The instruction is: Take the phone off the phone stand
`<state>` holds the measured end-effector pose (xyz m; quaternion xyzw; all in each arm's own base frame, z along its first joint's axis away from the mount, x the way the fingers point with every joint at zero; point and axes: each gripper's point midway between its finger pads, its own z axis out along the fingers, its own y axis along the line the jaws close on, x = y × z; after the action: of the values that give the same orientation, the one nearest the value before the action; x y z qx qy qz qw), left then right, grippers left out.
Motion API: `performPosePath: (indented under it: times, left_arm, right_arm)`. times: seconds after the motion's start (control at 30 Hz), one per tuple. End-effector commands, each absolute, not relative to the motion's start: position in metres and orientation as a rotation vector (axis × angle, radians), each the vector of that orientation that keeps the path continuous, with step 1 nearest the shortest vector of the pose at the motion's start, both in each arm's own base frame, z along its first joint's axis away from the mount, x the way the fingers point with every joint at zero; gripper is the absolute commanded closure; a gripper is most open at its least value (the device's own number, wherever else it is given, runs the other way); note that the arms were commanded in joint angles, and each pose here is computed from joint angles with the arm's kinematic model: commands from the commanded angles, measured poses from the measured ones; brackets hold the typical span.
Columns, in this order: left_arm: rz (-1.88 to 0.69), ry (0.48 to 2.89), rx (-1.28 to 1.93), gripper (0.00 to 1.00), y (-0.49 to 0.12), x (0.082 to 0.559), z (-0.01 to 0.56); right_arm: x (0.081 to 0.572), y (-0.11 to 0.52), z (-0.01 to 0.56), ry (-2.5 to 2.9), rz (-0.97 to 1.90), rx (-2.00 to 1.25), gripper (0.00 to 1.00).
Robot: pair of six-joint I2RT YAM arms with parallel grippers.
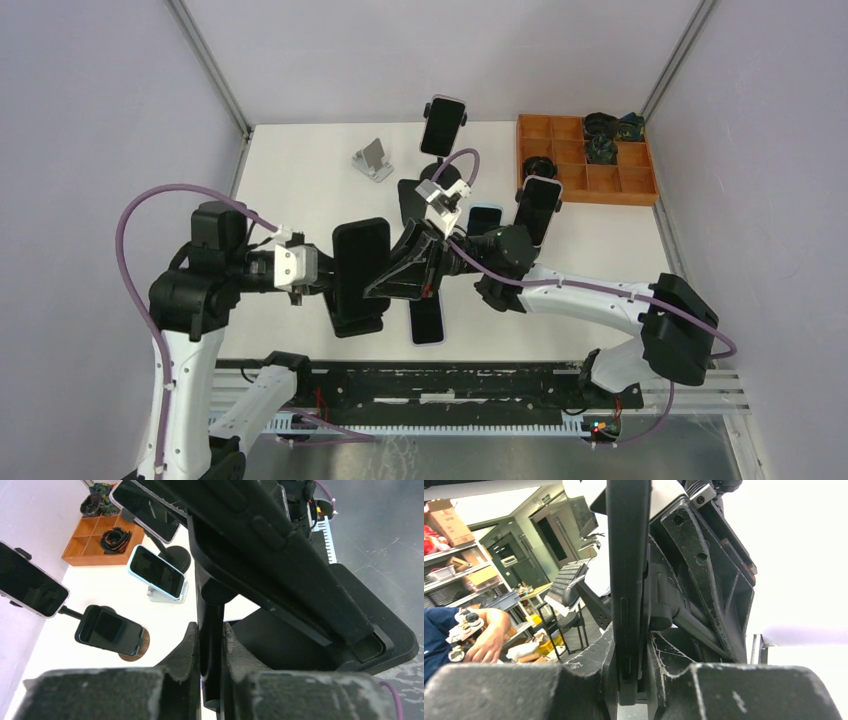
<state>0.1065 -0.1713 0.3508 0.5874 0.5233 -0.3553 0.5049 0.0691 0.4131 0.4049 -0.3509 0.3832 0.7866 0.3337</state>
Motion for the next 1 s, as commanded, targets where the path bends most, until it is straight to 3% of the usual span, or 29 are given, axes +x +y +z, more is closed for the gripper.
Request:
performPosePath:
  times: [0.0,0.13,0.2,0.3,0.4,0.53,0.73,0.83,0.97]
  left_arm:
    - [-0.844,1.080,1.473,0.98,-0.177,0.098,0.363]
    - [-0.870,1.048,1.471,0.98,-0.180,0.096,0.367]
    - [-0.879,1.041,1.472,0.98,-0.180,0.095,0.367]
    - [-0.908,1.032,1.466,0.98,-0.182,0.092,0.369]
    - [-0.963,1.035,1.448,0.98,-0.183,0.088,0.375]
    - [-0.996,1.032,1.438,0.98,-0.184,0.085,0.379]
    - [-1.020,1.040,1.431,0.98,-0.185,0.082,0.376]
    - [-1.026,1.044,1.429,0.98,-0.185,0.083,0.375]
    - [-1.031,1.063,1.425,0.98,-0.185,0.085,0.372]
  right_arm:
    - [0.078,0.410,0.427,0.960,1.958,-0.842,1.00]
    - [0.098,0.422,0.415,1.091,1.867,-0.795,0.87]
    - [0.111,0.430,0.403,1.196,1.772,-0.799,0.69]
    - [0.133,0.432,0.391,1.294,1.607,-0.773,0.54]
    - [0.152,0.424,0.385,1.332,1.478,-0.706,0.32]
    - [0.178,0.417,0.379,1.395,1.306,-0.648,0.12]
    - [0.184,0.400,0.411,1.267,1.251,-0.585,0.10]
    - [0.179,0.400,0.437,1.200,1.264,-0.613,0.17]
    - [0.173,0.404,0.457,1.182,1.312,-0.627,0.34]
